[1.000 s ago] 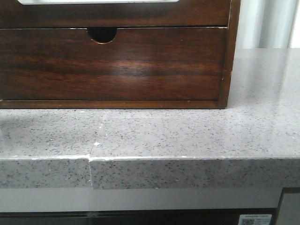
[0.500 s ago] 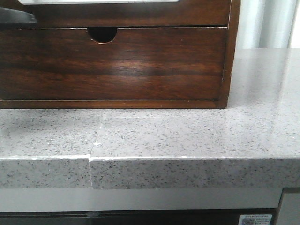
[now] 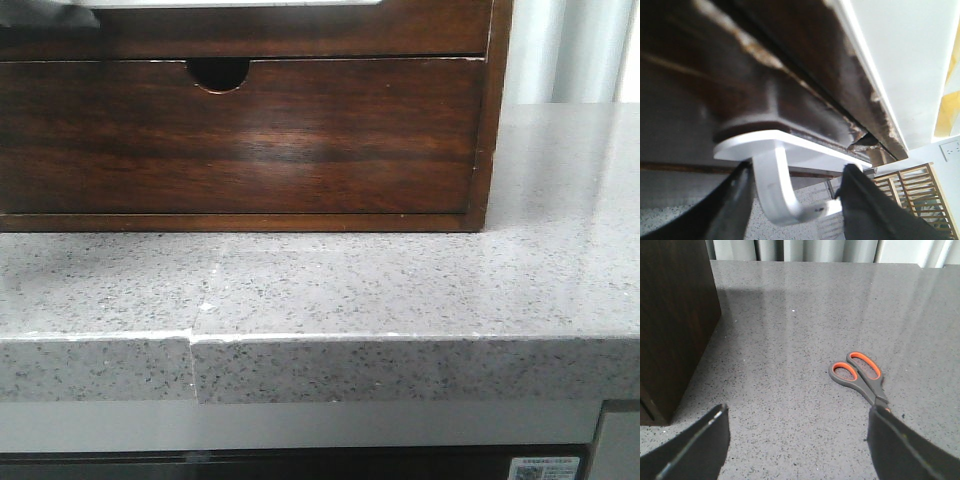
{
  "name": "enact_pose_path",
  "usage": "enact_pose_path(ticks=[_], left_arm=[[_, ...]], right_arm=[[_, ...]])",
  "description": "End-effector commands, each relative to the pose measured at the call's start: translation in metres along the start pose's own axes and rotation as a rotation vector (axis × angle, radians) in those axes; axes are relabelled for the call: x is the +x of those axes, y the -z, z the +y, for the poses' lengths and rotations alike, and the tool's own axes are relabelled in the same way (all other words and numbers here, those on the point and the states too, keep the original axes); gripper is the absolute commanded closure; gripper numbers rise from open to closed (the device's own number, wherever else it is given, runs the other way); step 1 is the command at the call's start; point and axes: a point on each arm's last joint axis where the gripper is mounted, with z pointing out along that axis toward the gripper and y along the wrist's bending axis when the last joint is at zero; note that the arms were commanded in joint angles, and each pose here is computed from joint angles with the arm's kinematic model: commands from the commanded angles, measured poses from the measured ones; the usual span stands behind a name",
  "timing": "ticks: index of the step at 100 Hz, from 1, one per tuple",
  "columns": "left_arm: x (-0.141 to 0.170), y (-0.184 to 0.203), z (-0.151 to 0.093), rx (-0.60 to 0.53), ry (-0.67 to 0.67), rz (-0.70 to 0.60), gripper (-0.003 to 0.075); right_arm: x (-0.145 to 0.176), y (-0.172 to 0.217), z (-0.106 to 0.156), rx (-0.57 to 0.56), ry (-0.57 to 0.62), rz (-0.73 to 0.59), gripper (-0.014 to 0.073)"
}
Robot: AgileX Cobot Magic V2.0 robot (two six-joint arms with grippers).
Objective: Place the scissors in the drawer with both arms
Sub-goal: 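Pull the drawer open toward the robot with the left gripper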
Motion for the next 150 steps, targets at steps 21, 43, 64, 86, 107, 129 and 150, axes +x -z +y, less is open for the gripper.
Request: enact_pose_path(ticks=[21, 43, 64, 86, 107, 129, 150], left_arm=[[-0.006, 0.001, -0.023, 0.136, 0.05, -0.022, 0.0533], [0.0, 0.004, -0.028, 0.189, 0.038, 0.018, 0.0574], [0.023, 0.021, -0.028, 0.199, 0.036, 0.028, 0.0587], [0.059, 0.05, -0.03, 0.221, 0.003, 0.02, 0.0587], [0.091, 0.076, -0.033, 0.261, -0.059, -0.01, 0.0587], [0.098, 0.085, -0.034, 0.253, -0.093, -0.053, 0.0584], [0.098, 0.085, -0.034, 0.252, -0.086, -0.062, 0.0359]], right_arm=[[-0.016, 0.002, 0.0, 0.0, -0.001, -0.098, 0.008], [-0.016, 0.002, 0.0, 0.0, -0.001, -0.098, 0.008], [-0.016, 0.002, 0.0, 0.0, -0.001, -0.096, 0.008], [-0.016, 0.002, 0.0, 0.0, -0.001, -0.094, 0.008], [-0.016, 0.002, 0.0, 0.0, -0.001, -0.094, 0.008], [-0.016, 0.002, 0.0, 0.0, -0.001, -0.094, 0.008], [-0.016, 0.002, 0.0, 0.0, -0.001, -0.094, 0.008]])
